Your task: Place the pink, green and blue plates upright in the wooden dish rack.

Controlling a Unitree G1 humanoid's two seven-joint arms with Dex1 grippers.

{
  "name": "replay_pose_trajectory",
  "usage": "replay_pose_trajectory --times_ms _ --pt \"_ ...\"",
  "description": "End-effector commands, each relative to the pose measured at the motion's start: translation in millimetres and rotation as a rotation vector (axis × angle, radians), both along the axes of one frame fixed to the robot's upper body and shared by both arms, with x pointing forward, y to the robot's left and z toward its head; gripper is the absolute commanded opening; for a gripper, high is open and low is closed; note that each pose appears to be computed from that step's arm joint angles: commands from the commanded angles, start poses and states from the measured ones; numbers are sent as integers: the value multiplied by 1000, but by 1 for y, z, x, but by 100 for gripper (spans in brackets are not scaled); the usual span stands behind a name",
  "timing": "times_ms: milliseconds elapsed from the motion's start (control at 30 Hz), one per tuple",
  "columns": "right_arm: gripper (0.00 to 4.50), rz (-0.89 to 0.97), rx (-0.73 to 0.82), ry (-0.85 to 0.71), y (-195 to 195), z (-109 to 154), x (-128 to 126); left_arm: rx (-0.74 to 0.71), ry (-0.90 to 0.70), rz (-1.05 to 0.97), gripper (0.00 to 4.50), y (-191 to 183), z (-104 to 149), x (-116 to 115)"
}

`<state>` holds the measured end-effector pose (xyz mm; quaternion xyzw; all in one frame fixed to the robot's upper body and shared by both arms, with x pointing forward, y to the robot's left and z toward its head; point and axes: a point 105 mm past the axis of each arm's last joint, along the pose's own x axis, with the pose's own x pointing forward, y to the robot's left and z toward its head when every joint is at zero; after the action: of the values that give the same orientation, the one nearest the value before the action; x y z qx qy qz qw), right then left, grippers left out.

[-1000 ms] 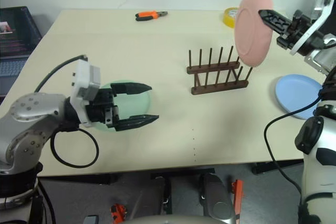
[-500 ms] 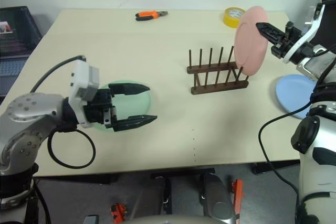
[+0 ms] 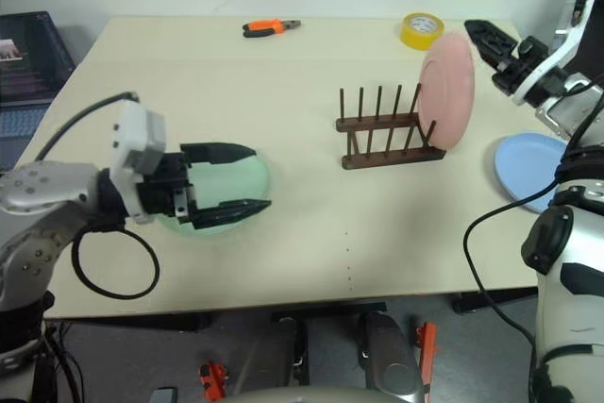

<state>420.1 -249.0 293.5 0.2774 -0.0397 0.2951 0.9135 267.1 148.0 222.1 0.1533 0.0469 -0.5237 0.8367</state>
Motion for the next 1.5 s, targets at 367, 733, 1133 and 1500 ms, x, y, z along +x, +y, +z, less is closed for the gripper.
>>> replay_pose_trajectory --times_ms 367,733,1133,1500 --pt "336 277 -601 -626 123 86 -94 96 -49 619 450 154 49 42" --pt "336 520 -863 -576 214 -20 -108 102 345 815 450 170 -77 79" --pt "340 616 -1002 -612 248 -66 -128 44 455 859 325 156 -122 78" --pt "340 524 -1042 -702 264 -78 -116 -434 289 947 2 108 -4 112"
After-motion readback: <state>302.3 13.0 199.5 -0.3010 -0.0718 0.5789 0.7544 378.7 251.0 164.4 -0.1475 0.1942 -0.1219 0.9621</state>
